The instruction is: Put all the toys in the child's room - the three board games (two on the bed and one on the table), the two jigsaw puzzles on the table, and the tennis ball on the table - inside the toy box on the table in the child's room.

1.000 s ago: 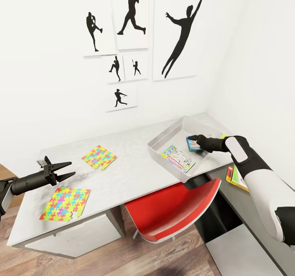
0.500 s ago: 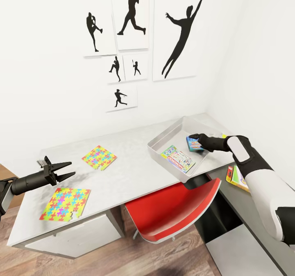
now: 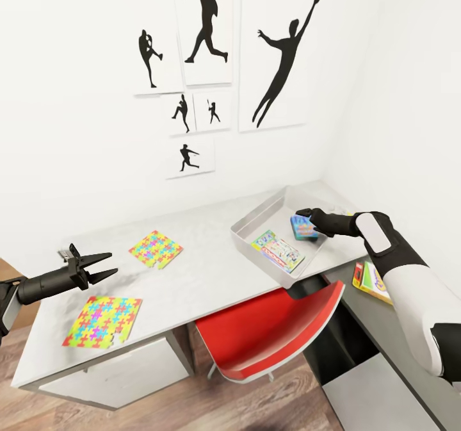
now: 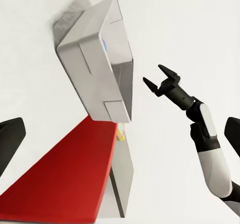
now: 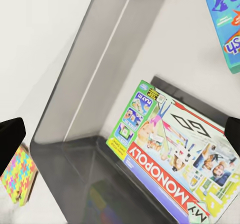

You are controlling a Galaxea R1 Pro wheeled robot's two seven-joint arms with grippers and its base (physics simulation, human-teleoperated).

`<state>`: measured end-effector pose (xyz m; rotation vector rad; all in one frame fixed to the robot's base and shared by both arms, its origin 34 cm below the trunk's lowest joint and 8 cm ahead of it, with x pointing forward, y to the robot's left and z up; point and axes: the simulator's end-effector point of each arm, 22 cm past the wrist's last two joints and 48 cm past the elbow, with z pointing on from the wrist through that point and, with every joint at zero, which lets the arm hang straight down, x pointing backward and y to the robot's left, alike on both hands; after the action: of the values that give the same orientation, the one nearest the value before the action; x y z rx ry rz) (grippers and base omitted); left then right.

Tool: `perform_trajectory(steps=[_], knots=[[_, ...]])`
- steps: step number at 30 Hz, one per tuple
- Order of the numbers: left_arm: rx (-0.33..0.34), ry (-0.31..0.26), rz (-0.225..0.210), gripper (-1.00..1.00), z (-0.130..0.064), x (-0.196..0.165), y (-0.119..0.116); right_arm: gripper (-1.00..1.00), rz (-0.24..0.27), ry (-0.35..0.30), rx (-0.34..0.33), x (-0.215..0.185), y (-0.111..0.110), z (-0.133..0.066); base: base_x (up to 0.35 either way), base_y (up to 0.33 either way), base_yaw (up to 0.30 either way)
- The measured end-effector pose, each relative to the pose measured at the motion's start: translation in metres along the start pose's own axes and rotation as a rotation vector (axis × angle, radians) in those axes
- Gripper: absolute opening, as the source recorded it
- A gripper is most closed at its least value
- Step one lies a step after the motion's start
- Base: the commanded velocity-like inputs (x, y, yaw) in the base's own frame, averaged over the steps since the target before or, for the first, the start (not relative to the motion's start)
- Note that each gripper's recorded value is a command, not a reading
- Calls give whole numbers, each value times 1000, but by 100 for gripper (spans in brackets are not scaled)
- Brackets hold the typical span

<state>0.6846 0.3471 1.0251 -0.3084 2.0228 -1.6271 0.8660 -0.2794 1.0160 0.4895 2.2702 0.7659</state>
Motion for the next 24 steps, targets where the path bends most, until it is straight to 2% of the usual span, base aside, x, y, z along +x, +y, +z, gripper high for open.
perform_trajectory(steps=[24], knots=[[18, -11, 34, 100, -5, -5, -22, 100, -16, -29, -22, -13, 20, -18, 0, 0, 0]])
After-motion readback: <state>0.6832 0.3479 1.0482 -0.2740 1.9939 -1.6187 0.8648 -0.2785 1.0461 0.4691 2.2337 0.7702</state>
